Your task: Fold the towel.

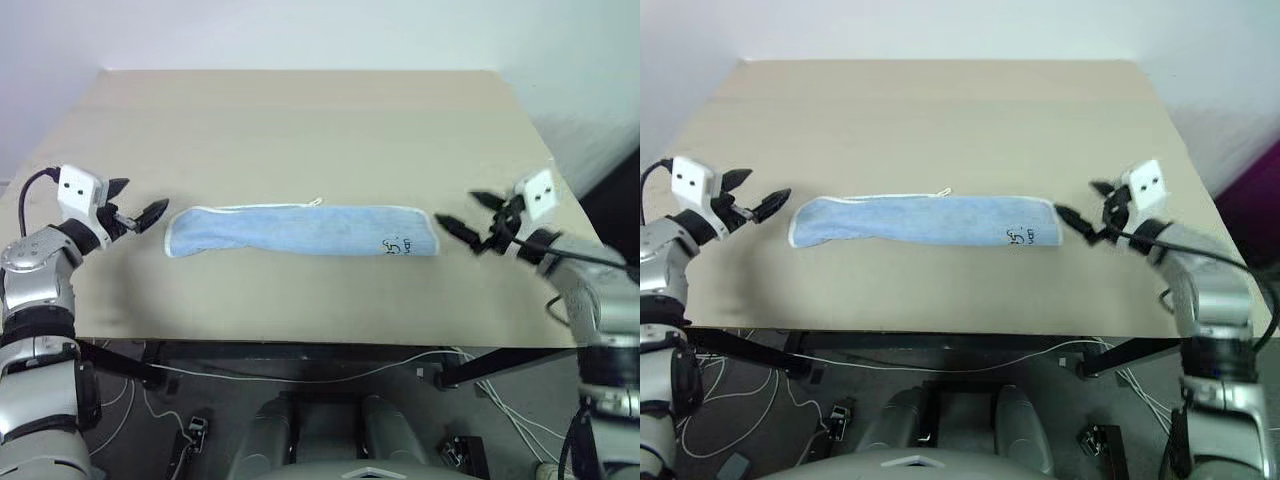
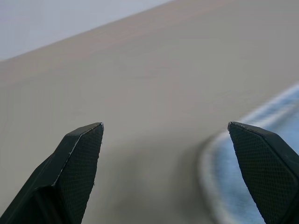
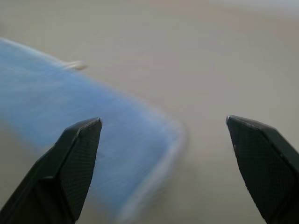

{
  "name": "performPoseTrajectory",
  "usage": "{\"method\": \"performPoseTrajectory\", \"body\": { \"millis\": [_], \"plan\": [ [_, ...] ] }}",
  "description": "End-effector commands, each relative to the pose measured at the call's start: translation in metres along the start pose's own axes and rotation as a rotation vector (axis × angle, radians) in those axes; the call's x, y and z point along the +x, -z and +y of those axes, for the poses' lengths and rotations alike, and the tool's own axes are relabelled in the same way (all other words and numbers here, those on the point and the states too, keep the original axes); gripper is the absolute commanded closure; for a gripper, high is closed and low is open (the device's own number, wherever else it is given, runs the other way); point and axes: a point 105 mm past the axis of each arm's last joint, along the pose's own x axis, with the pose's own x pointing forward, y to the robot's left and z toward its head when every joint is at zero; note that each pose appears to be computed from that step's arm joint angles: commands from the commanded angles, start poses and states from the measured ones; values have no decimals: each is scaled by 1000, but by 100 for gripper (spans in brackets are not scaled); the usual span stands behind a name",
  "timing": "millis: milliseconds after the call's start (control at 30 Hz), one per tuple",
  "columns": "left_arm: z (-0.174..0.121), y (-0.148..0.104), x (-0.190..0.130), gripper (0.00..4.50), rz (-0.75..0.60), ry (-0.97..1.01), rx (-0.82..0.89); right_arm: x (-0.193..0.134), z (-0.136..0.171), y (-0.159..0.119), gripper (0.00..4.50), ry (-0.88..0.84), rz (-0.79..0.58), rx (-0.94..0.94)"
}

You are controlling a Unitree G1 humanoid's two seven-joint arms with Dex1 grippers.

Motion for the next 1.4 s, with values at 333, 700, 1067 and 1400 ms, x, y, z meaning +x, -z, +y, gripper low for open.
{"method": "performPoseTrajectory", "body": {
  "millis": [333,700,1067,1400],
  "plan": [
    [-96,-24,6,3,-58,457,72,-16,48,48,1,-16,89,774],
    [-123,-27,2,3,-74,538,77,24,34,54,1,176,38,1084],
    [-144,-29,-3,3,-78,616,43,42,21,62,1,343,7,1174],
    [-159,-22,-7,0,-57,661,18,40,3,58,294,425,-80,1214]
  ]
}}
